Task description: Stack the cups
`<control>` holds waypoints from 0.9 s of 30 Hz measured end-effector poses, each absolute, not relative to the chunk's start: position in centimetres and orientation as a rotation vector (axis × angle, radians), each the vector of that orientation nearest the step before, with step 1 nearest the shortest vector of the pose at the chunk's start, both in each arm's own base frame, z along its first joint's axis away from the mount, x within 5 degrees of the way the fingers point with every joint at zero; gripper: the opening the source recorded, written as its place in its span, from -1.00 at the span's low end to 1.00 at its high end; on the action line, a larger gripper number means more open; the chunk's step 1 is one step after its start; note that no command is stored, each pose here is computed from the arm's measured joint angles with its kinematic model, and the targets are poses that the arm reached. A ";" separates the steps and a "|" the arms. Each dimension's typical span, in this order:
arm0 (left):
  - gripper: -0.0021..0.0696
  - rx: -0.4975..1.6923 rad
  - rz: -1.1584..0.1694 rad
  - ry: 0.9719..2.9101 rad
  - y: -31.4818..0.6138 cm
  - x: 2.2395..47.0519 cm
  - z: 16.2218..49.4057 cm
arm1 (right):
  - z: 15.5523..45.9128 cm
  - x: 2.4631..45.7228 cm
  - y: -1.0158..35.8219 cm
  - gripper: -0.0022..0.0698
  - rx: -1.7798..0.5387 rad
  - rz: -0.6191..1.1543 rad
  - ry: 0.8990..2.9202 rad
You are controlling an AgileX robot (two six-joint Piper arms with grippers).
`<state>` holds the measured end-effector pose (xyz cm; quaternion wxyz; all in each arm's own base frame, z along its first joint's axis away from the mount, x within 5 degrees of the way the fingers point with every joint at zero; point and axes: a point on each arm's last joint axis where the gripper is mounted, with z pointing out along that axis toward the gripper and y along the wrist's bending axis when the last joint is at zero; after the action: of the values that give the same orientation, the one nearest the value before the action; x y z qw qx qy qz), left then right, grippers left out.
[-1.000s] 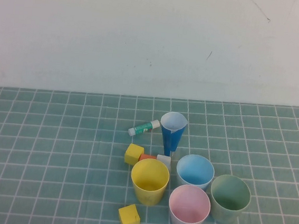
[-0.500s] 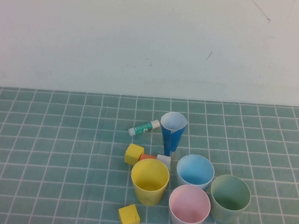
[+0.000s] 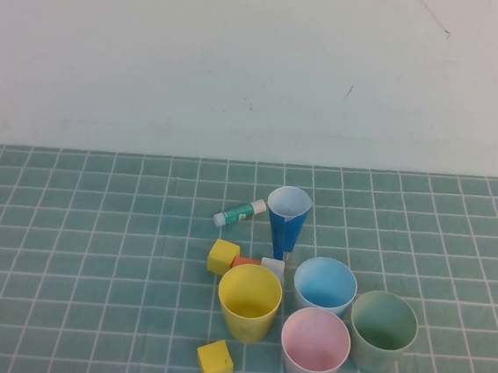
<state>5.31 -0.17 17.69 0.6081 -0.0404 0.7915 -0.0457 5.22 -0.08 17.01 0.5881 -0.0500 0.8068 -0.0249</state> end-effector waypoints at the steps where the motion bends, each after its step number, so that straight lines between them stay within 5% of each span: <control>1: -0.95 -0.093 -0.106 1.829 -0.2 5.3 17.7 | 17.0 5.2 -0.1 -0.95 -0.116 -0.058 1.880; 10: -0.95 -0.116 -0.132 1.828 -0.2 5.3 17.7 | 17.0 5.2 -0.1 -0.95 -0.116 -0.058 1.880; 15: -0.95 -0.729 -0.858 1.711 -1.7 5.3 18.1 | 17.0 5.2 -0.1 -0.95 -0.116 -0.058 1.880; 18: -0.95 -0.882 -1.048 1.627 -2.0 5.3 18.5 | 17.0 5.2 -0.1 -0.95 -0.116 -0.058 1.880; 27: -0.95 -0.782 -0.950 1.592 -1.6 5.4 19.0 | 17.0 5.2 -0.1 -0.95 -0.116 -0.058 1.880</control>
<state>5.42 -1.62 18.98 0.5350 -0.3284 0.6685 -0.3989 5.22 -0.08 17.01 0.5881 -0.0500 0.8068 -0.0249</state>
